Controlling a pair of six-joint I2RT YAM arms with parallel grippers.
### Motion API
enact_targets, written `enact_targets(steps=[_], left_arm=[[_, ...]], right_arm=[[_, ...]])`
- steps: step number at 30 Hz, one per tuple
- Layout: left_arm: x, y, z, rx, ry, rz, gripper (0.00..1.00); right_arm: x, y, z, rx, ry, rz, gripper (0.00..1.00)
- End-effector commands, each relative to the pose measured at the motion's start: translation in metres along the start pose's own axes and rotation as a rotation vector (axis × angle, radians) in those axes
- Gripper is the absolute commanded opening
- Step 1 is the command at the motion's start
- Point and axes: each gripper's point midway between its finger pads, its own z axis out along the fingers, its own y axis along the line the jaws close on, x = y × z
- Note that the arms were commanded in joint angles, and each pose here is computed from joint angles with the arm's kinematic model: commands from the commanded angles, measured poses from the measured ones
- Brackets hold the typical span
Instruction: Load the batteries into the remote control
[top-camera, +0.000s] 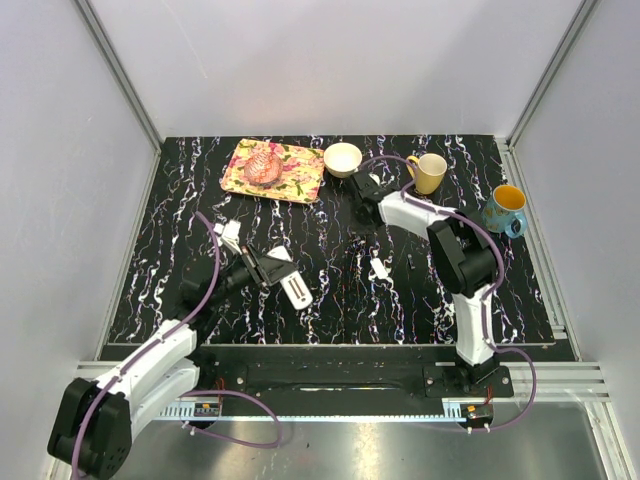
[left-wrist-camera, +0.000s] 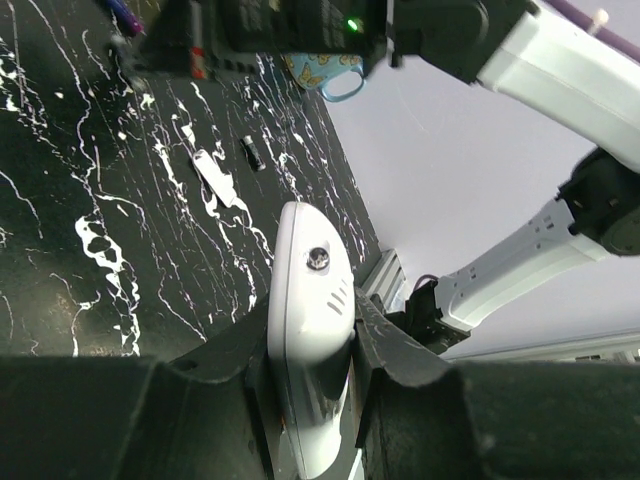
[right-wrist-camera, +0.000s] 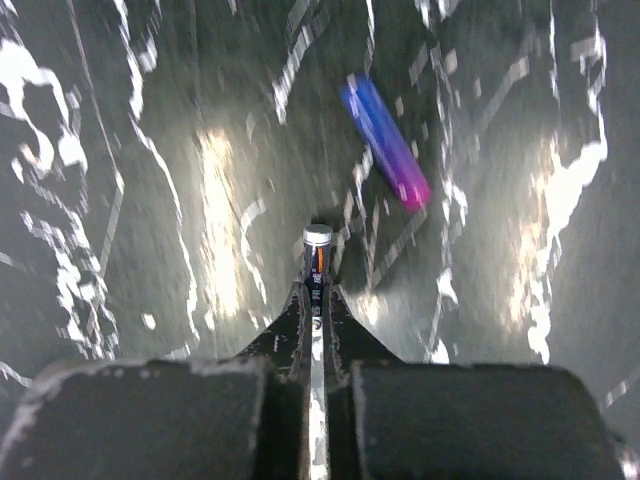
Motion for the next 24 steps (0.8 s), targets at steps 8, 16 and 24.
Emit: enact_targets(steps=[8, 16, 24], left_arm=[[-0.059, -0.024, 0.034, 0.146, -0.254, -0.042, 0.0], [-0.066, -0.04, 0.06, 0.309, -0.23, -0.111, 0.0], [-0.047, -0.056, 0.08, 0.399, -0.136, -0.132, 0.0]], right_arm=[[0.049, 0.028, -0.184, -0.237, 0.019, -0.109, 0.0], [0.092, 0.044, -0.269, -0.378, 0.11, -0.284, 0.0], [0.105, 0.06, -0.284, -0.453, 0.222, -0.329, 0.0]])
